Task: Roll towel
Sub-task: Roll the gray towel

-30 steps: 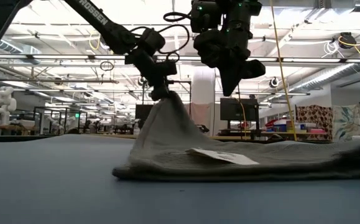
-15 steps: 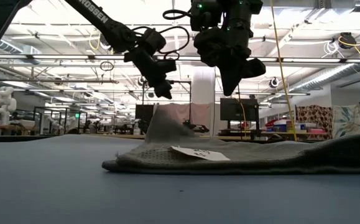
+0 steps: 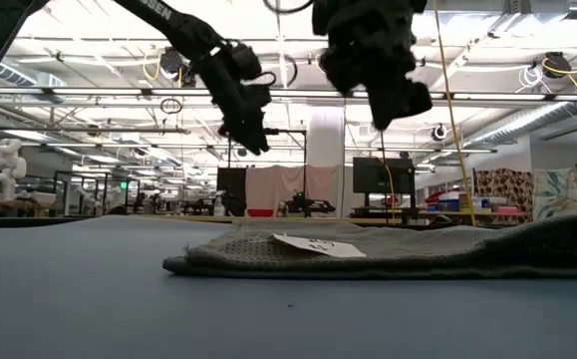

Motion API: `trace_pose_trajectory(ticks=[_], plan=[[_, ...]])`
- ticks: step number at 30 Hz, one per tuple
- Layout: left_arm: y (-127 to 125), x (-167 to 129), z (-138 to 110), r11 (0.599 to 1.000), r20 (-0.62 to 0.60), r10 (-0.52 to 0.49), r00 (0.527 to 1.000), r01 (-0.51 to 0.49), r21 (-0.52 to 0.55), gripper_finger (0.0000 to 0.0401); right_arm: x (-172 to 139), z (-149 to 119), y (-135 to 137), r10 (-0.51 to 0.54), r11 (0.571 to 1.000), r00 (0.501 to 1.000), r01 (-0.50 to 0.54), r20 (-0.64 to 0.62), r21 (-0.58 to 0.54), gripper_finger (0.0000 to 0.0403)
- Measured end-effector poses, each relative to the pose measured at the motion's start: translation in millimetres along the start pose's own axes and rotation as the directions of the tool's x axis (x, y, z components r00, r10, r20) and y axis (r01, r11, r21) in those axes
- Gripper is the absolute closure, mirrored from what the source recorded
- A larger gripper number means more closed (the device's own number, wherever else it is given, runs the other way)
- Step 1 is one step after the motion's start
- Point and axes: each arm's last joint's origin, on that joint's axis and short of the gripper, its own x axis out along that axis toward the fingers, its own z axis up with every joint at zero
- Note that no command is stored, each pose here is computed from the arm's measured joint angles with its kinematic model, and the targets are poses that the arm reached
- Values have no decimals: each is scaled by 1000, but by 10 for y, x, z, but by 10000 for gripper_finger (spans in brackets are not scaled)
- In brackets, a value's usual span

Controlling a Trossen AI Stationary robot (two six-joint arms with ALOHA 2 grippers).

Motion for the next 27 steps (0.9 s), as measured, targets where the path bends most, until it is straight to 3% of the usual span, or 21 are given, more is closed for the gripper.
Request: trace_pose_trajectory(ticks=[2, 4, 9, 14, 17, 20, 27], plan=[[-90, 43, -142, 971, -70, -228, 971, 221, -95, 217, -115, -63, -5, 2, 1000, 1000, -1, 18, -29, 403], [-255, 108, -279, 921, -139, -382, 913, 364, -139, 231, -254, -141, -10, 13, 998, 999, -11, 41, -63, 403], [-777, 290, -618, 885, -349, -453, 821, 461, -64, 278, -688, -402, -55, 4, 993, 985, 16, 175, -117, 403], [-1430, 381, -838, 838, -455, -484, 747, 546, 5, 316, -1045, -619, -113, -8, 990, 938, 55, 347, -126, 403], [-1826, 388, -896, 825, -462, -482, 744, 564, 46, 332, -1180, -700, -122, 27, 989, 912, 35, 409, -141, 403], [-2185, 367, -914, 835, -427, -459, 779, 543, 92, 344, -1263, -758, -96, 78, 984, 892, 3, 446, -178, 403], [-2780, 259, -958, 867, -308, -458, 834, 496, 53, 371, -1409, -1041, 3, 163, 953, 866, -13, 473, -303, 403]])
